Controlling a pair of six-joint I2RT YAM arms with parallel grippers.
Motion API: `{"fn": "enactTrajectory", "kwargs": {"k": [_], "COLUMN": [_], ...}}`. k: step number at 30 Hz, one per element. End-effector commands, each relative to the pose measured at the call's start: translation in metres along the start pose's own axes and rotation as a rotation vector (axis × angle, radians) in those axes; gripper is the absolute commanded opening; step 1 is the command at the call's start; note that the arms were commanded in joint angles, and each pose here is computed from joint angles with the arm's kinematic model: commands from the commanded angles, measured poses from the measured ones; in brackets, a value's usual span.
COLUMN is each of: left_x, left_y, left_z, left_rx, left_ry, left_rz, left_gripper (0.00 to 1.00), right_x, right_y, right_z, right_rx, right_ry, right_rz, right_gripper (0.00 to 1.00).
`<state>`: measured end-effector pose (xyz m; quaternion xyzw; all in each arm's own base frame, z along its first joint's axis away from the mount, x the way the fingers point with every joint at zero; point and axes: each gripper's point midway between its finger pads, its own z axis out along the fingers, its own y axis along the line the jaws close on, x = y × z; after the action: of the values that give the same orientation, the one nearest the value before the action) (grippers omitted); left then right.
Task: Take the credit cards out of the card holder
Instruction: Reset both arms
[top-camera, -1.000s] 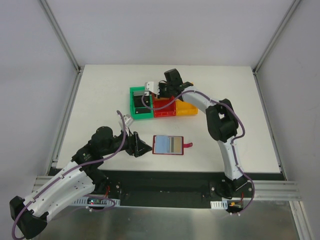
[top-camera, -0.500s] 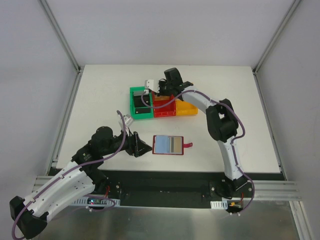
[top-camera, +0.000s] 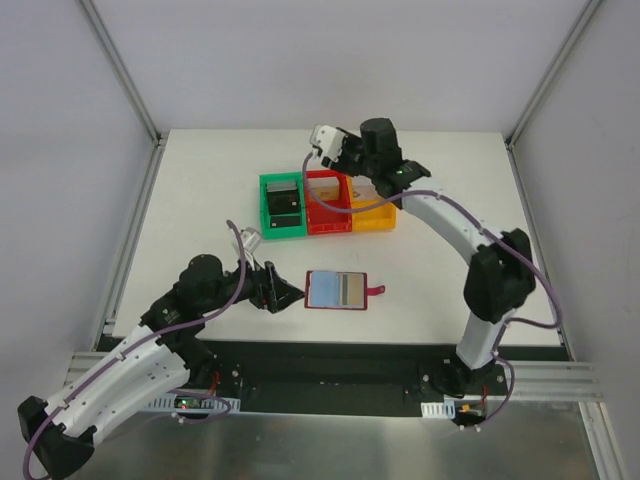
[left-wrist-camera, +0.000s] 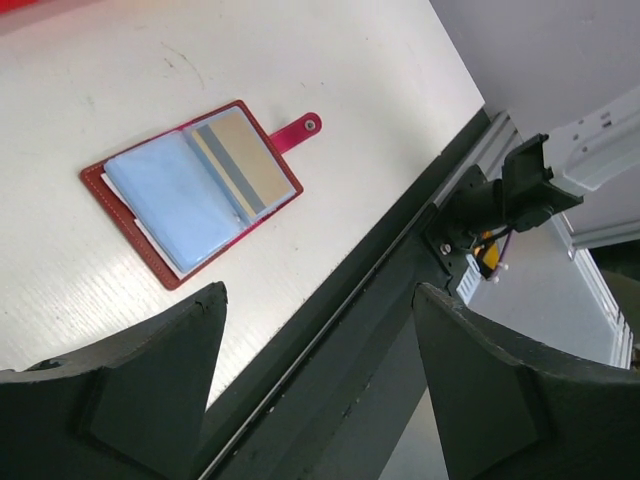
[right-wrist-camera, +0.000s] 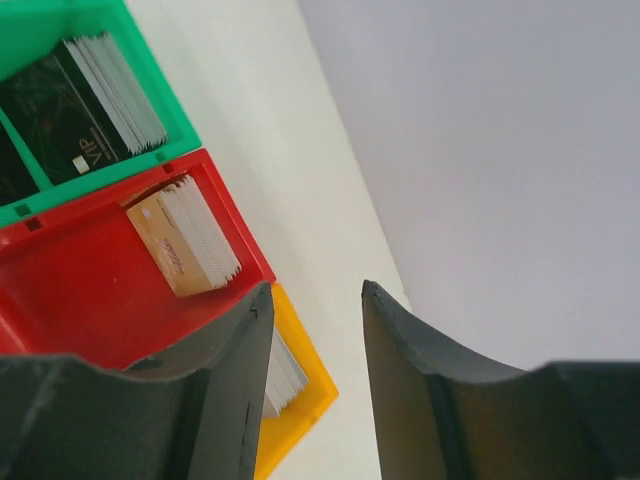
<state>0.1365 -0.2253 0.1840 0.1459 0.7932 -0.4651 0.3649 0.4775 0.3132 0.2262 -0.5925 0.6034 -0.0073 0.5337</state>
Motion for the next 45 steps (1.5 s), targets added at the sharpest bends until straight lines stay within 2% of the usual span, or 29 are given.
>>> {"fn": "enactTrajectory", "kwargs": {"k": [1,4,5,6,7,8,10,15,20,28,36,41,45], "left_x": [-0.022,-0.029,-0.031,-0.03,-0.031,-0.029,-0.032,-0.052,-0.068,-0.069,-0.069,-0.066,-0.061], "left_y": [0.001,0.012,0.014,0.018,0.021,0.028,0.035,0.044,0.06,0.098,0.106,0.108,0.111], "left_z": [-0.005,-0.007,-0.008,-0.007,-0.007,-0.006,-0.005,-0.01,-0.015,-0.03,-0.035,-0.037,-0.039], "left_rx": [-0.043,-0.114,-0.134,-0.162,-0.194,-0.241,-0.298,-0.378,-0.44,-0.454,-0.491,-0.509,-0.526], "left_ry": [-0.103,-0.15,-0.152,-0.134,-0.119,-0.092,-0.075,-0.138,-0.171,-0.18,-0.206,-0.22,-0.226], "left_rz": [-0.025,-0.065,-0.07,-0.073,-0.078,-0.089,-0.095,-0.09,-0.124,-0.312,-0.38,-0.426,-0.462], "left_gripper": [0.77,0.94,0.98,0.99,0.99,0.99,0.99,0.99,0.99,0.99,0.99,0.99,0.99], "right_x": [-0.039,-0.042,-0.04,-0.039,-0.039,-0.032,-0.028,-0.014,0.016,0.063,0.099,0.1,0.088], "right_y": [-0.028,-0.018,-0.013,-0.006,0.002,0.016,0.036,0.071,0.11,0.18,0.18,0.17,0.162], "right_z": [-0.067,-0.1,-0.112,-0.12,-0.131,-0.138,-0.157,-0.211,-0.239,-0.241,-0.254,-0.259,-0.26], "right_rx": [0.165,0.179,0.184,0.177,0.166,0.139,0.116,0.134,0.192,0.115,0.293,0.379,0.374], "right_ry": [-0.101,-0.123,-0.127,-0.127,-0.133,-0.115,-0.114,-0.145,-0.188,-0.009,0.067,0.043,-0.01], "right_rz": [0.196,0.323,0.385,0.439,0.486,0.543,0.635,0.817,1.011,1.167,1.24,1.349,1.391], "right_gripper": [0.46,0.55,0.61,0.69,0.85,0.96,0.96,0.96,0.96,0.96,0.96,0.96,0.96]}}
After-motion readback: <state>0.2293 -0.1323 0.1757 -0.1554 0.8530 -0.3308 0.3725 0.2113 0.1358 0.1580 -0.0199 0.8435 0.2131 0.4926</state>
